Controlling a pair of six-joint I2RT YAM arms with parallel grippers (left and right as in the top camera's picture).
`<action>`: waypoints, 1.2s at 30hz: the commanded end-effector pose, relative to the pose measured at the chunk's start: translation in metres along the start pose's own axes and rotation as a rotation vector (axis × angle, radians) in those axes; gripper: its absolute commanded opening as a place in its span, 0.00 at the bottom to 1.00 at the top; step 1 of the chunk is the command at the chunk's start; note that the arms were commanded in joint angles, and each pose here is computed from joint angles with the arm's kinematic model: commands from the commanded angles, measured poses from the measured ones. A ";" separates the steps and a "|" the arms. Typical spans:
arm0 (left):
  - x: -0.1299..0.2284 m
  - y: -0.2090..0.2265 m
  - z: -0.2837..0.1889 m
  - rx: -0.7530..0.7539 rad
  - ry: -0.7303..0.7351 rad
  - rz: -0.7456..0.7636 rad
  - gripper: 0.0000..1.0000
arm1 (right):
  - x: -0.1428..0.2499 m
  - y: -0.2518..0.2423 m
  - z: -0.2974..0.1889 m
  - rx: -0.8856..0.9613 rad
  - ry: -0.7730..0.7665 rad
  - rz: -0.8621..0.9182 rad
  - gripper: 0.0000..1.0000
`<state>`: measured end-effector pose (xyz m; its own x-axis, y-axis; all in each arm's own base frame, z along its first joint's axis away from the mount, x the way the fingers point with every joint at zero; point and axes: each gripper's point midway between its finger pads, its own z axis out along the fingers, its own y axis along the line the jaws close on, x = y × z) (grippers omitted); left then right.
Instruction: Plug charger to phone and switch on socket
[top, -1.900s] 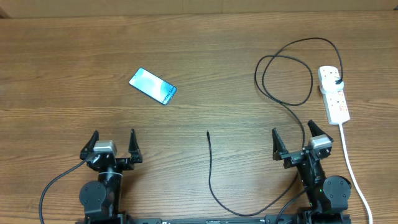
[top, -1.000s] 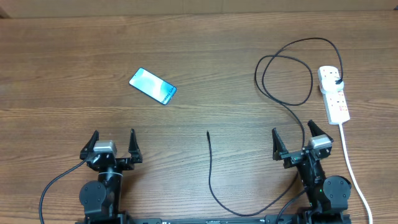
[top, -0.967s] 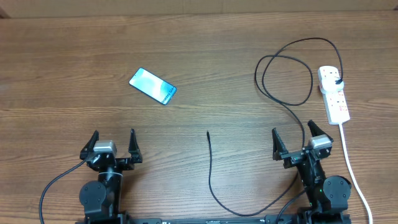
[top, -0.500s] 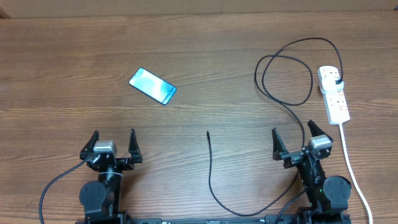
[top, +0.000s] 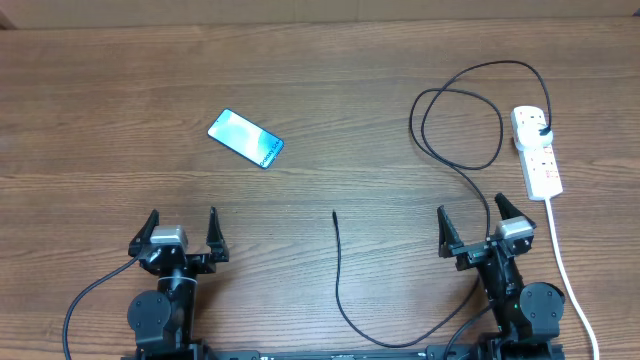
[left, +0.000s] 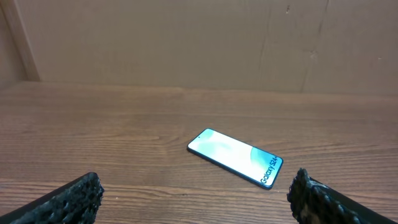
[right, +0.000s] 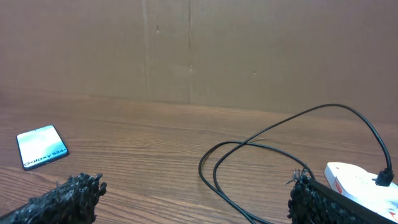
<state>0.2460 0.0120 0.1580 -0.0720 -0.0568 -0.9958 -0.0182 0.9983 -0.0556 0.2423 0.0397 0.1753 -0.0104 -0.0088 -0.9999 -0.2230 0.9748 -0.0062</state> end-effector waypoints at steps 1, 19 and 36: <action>0.000 0.002 0.000 -0.008 -0.005 0.025 0.99 | 0.001 -0.001 0.000 0.002 -0.006 -0.002 1.00; 0.000 0.002 0.000 -0.008 -0.005 0.025 1.00 | 0.001 -0.001 0.000 0.002 -0.006 -0.002 1.00; 0.000 0.001 0.000 -0.004 -0.005 -0.005 1.00 | 0.001 -0.001 0.000 0.002 -0.006 -0.002 1.00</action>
<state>0.2460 0.0120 0.1580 -0.0720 -0.0579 -0.9957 -0.0183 0.9982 -0.0567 0.2422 0.0397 0.1754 -0.0100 -0.0088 -0.9999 -0.2234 0.9747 -0.0063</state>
